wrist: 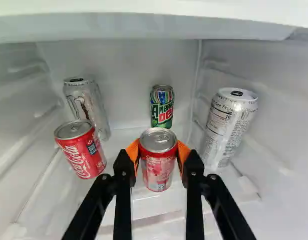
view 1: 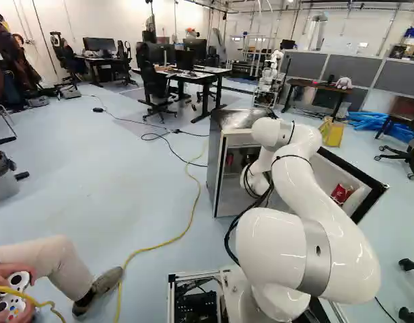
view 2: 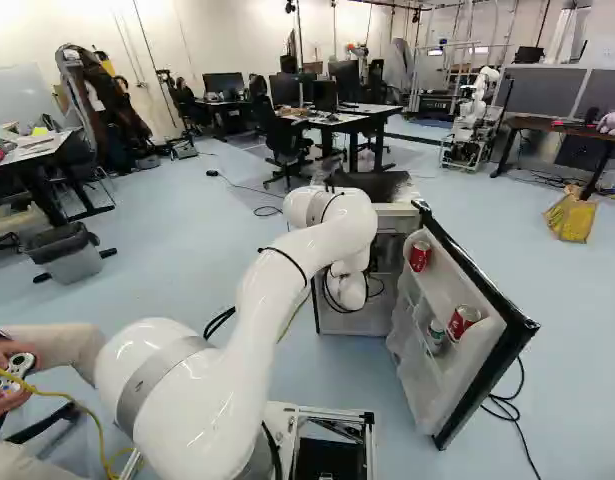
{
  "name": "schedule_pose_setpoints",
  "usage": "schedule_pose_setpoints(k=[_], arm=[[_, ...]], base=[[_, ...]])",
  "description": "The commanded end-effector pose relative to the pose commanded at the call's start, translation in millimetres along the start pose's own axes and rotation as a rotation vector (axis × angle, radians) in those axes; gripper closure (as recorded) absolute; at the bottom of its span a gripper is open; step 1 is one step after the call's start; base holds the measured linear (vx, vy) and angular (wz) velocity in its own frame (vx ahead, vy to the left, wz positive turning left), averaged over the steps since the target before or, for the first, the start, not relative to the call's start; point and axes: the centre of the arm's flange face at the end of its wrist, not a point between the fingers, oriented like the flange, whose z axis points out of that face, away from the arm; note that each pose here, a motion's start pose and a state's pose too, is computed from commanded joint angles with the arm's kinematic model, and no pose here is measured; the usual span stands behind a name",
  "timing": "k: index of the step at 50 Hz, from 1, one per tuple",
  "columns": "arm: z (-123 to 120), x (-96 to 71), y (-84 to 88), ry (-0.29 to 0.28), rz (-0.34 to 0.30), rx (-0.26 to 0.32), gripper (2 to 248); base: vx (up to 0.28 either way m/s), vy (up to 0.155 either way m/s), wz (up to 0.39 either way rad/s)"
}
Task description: Grab a drink from the fridge
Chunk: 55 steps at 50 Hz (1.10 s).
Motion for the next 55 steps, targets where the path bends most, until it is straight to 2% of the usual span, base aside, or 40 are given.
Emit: schedule_pose_setpoints(k=[3, 4, 20, 36, 55], arm=[[0.0, 0.0, 0.0, 0.0, 0.0, 0.0, 145], [0.0, 0.0, 0.0, 0.0, 0.0, 0.0, 162], [0.0, 0.3, 0.0, 0.0, 0.0, 0.0, 162], [-3.1, 16.9, 0.4, 0.006, -0.002, 0.0, 162], [-18.3, 21.8, 0.3, -0.018, 0.006, -0.004, 162]], base=[[0.0, 0.0, 0.0], [0.0, 0.0, 0.0], [0.0, 0.0, 0.0], [0.0, 0.0, 0.0], [0.0, 0.0, 0.0]])
